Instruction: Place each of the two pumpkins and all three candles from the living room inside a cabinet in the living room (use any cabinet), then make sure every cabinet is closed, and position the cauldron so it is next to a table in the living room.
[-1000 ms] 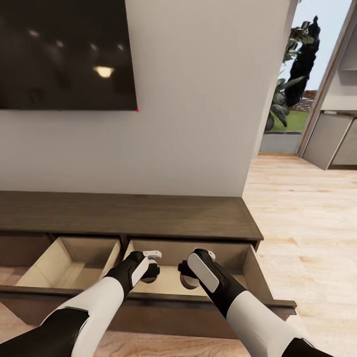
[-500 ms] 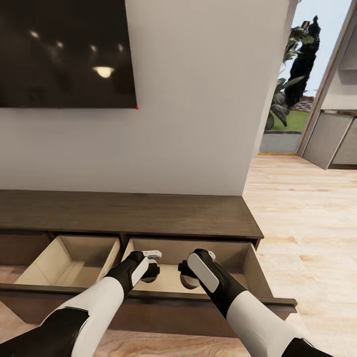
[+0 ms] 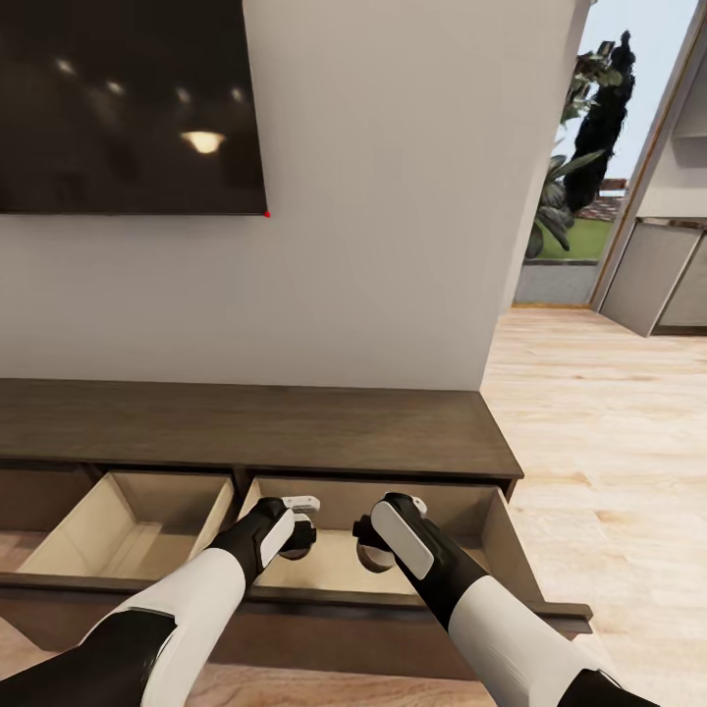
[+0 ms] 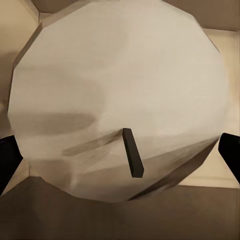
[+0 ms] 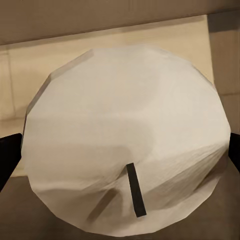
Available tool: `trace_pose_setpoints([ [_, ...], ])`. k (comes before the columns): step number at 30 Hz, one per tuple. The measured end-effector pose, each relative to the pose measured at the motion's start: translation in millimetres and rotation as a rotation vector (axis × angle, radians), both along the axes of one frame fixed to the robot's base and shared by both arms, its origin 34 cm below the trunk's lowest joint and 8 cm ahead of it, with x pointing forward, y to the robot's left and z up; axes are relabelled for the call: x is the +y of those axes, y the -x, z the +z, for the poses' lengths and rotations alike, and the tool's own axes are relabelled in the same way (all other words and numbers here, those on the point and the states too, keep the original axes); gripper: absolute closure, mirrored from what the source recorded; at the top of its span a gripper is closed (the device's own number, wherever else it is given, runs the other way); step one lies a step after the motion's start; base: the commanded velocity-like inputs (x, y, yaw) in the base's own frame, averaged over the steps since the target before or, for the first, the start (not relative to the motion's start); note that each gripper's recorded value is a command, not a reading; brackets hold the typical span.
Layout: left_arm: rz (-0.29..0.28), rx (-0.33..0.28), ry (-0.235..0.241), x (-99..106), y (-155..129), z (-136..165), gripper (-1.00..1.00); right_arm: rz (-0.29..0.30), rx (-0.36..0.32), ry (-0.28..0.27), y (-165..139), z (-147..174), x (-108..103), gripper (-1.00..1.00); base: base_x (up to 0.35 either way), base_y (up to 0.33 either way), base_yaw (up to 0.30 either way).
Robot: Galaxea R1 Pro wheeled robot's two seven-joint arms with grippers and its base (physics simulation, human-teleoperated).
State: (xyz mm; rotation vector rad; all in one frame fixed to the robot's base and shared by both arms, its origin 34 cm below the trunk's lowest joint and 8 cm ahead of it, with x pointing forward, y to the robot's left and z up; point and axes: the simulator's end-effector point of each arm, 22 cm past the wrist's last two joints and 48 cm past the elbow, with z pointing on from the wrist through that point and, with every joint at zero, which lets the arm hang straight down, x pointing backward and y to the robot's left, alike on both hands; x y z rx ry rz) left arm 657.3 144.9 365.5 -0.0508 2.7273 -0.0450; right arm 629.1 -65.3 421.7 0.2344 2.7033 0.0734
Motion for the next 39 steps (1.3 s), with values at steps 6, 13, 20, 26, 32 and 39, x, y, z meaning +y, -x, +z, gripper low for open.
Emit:
trace_pose_setpoints([
  [6,0.0,0.0,0.0,0.0,0.0,0.0,1.0,-0.001,-0.001,0.0,-0.2,0.1,0.0,1.0,0.005,-0.002,0.0],
  [13,0.0,0.0,0.0,0.1,0.0,0.0,1.0,-0.001,-0.001,0.0,-0.2,0.1,0.0,1.0,0.0,0.0,0.0],
  [20,0.0,0.001,0.0,0.1,0.2,-0.1,1.0,0.0,-0.003,-0.005,-0.5,0.2,0.9,1.0,0.0,0.0,0.0],
  [26,0.0,0.001,0.0,0.1,0.2,-0.1,1.0,0.0,-0.003,-0.005,-0.3,-0.1,1.1,1.0,0.0,0.0,0.0],
  [32,0.0,0.001,0.0,0.0,0.3,-0.1,1.0,0.0,-0.003,-0.005,-0.1,-0.4,0.9,1.0,0.0,0.0,0.0],
  [39,0.0,0.002,0.0,0.1,0.9,-2.4,1.0,-0.003,0.012,0.004,3.9,-8.6,-2.5,1.0,0.0,0.0,0.0],
])
